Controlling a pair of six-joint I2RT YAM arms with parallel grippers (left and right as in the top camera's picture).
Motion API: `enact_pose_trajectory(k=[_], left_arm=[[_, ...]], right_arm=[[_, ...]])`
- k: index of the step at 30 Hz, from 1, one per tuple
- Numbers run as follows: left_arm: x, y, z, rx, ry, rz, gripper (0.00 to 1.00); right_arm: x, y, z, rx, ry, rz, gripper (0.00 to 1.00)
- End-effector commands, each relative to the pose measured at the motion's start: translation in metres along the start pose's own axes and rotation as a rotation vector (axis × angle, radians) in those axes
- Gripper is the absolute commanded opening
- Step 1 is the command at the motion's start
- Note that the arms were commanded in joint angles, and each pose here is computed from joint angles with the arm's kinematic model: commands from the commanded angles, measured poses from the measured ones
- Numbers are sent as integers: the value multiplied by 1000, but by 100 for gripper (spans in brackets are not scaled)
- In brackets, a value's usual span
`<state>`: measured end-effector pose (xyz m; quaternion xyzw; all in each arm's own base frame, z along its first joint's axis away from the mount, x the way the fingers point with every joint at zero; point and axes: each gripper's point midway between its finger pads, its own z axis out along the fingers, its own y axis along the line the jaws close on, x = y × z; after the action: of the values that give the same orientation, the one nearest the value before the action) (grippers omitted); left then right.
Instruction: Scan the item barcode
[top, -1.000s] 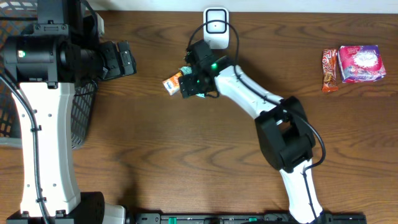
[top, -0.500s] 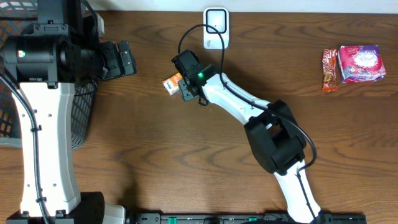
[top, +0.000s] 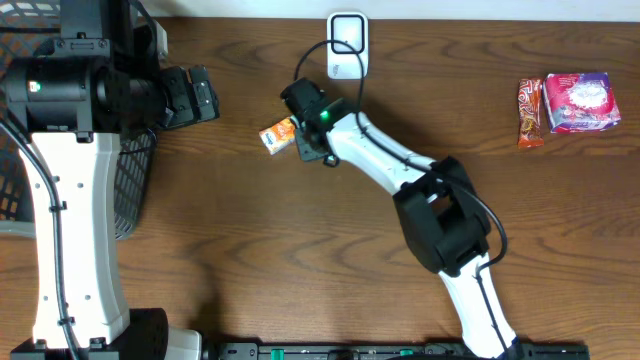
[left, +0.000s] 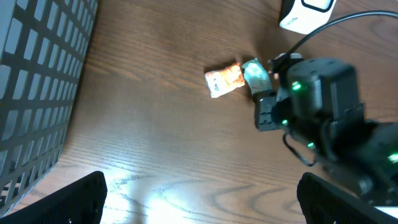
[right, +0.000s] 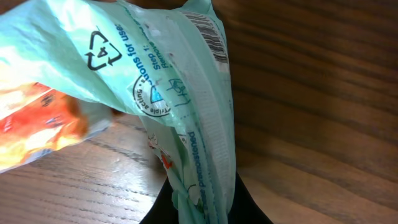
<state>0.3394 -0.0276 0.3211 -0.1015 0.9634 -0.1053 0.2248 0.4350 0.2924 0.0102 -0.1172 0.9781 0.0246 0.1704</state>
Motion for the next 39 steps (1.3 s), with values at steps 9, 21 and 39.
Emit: enact_pose_trajectory(k=[9,21,39], left_arm=[[1,-1,4,6,15,-5,98],[1,-1,4,6,15,-5,98],[1,-1,4,6,15,-5,98]], right_arm=[[7,-17,-57,-682,288,237,1],[42,-76,-95,-923,421,299,1],[103,-154,-44,-739,550,618,20]])
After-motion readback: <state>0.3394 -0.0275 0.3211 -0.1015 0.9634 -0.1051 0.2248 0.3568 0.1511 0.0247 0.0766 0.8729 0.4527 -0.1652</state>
